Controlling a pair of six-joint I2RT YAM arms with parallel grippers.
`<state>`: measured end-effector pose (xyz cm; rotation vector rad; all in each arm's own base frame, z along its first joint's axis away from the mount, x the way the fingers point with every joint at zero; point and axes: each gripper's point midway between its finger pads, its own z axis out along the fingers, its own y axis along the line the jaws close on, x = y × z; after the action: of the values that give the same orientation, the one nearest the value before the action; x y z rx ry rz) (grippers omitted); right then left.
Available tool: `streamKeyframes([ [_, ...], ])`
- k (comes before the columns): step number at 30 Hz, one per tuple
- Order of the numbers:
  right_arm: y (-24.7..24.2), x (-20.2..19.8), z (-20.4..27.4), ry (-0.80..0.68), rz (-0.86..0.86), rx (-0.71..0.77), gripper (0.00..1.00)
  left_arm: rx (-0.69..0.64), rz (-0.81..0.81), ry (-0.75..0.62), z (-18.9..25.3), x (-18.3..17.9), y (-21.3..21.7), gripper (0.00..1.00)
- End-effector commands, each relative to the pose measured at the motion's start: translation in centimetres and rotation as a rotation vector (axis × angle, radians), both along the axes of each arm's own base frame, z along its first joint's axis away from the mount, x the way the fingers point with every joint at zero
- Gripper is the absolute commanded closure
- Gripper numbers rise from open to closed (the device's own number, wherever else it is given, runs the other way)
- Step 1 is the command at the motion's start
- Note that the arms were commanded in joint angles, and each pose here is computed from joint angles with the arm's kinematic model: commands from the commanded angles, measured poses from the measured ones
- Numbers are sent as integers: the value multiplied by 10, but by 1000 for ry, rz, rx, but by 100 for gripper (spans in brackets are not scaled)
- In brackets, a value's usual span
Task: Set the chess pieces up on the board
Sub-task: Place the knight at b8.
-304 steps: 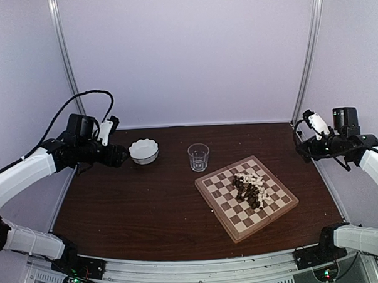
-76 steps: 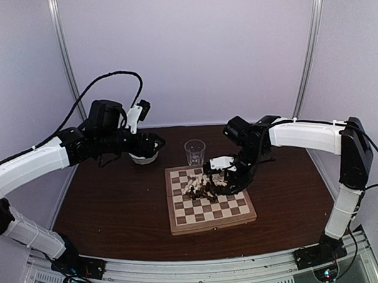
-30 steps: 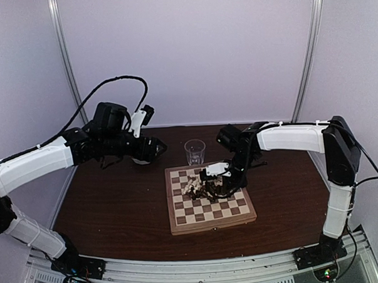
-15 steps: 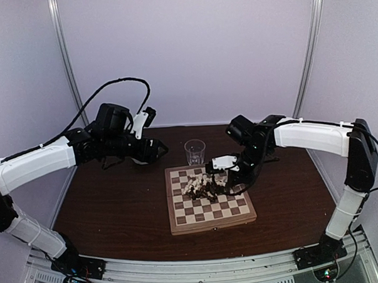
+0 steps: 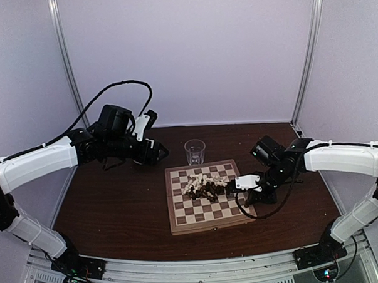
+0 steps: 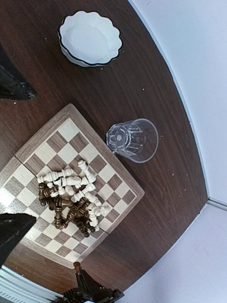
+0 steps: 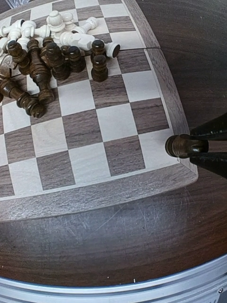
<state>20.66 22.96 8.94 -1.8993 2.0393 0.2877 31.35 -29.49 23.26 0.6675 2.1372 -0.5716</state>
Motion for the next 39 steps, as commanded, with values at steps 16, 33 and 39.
streamKeyframes([
  [16, 28, 6, -3, -50, 42, 55, 99, 4, 2, -34, 7, 8, -3, 18],
  [33, 41, -1, -11, -31, 93, 24, 99, 3, -4, -33, 8, 7, -3, 18],
  [39, 41, 0, -14, -37, 89, 14, 97, 2, -7, -30, 7, 7, -4, 18],
])
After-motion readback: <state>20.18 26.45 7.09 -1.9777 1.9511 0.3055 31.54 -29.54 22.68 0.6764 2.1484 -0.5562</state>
